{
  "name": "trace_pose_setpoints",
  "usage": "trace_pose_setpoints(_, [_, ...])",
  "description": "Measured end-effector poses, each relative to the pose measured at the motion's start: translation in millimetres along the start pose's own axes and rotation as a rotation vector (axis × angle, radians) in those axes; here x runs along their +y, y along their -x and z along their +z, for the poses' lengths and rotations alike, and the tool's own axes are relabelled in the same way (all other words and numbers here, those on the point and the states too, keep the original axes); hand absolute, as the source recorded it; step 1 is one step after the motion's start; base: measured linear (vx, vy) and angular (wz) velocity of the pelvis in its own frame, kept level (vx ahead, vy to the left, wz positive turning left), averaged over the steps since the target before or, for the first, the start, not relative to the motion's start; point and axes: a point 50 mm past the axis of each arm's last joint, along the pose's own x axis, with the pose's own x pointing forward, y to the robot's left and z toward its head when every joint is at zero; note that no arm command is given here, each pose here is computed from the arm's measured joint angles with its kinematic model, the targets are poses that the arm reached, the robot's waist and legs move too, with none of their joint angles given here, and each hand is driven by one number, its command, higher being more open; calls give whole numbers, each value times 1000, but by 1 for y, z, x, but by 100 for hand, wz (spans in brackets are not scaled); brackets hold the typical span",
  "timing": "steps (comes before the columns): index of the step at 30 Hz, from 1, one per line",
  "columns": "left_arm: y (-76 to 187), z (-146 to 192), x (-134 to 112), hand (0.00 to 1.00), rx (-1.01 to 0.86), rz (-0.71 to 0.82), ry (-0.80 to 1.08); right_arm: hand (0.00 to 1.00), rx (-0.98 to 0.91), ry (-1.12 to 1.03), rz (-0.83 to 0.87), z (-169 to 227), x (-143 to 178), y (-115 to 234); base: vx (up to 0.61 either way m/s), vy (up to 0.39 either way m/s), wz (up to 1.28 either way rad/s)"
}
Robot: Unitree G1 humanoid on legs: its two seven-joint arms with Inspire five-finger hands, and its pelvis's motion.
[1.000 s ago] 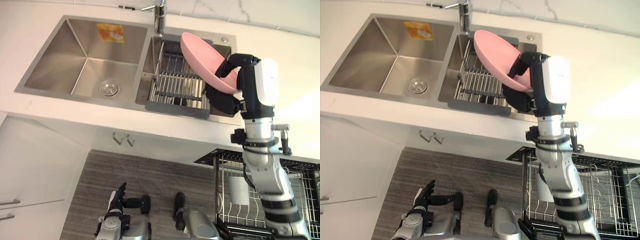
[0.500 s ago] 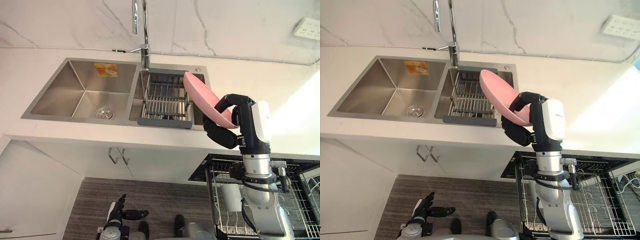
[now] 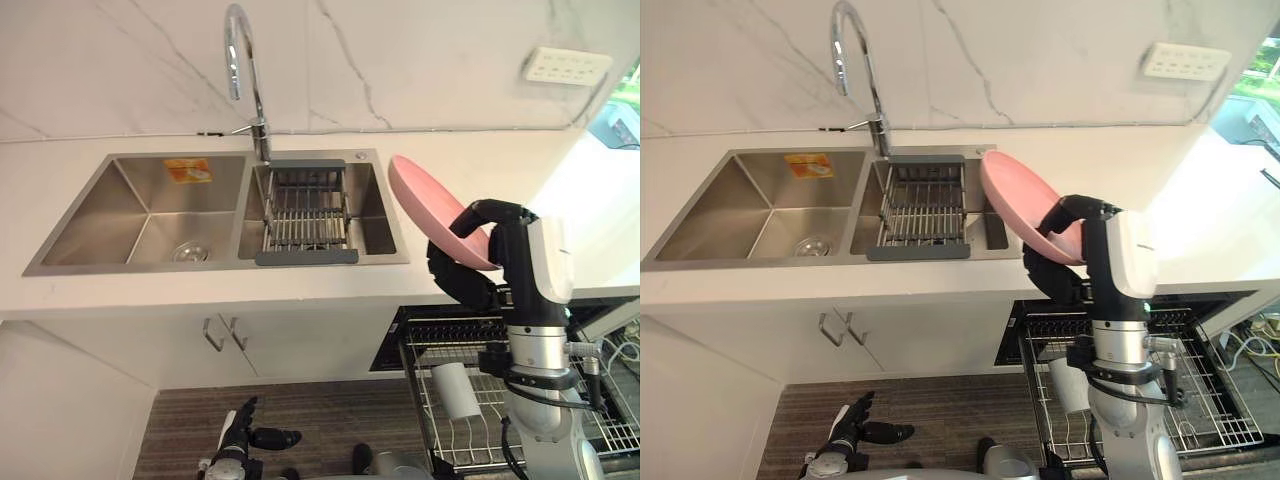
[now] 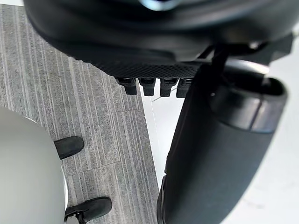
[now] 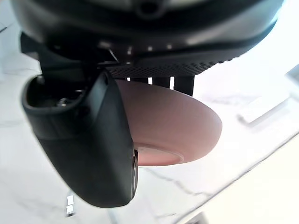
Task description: Walk over to the sink, pick up the cup, carry it to the dishwasher, place the cup inside the dishwasher, then close the dishwasher door
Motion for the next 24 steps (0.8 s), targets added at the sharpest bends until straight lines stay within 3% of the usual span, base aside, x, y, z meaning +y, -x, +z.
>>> trace_pose_setpoints(11, [3, -6, -9, 100, 12, -28, -22, 0, 206, 161, -79, -40, -26, 17, 15, 13, -41])
trace_pose_setpoints(24, [3, 4, -22, 100, -31, -65, -12, 0, 541, 137, 2, -100, -3, 51, 20, 7, -19])
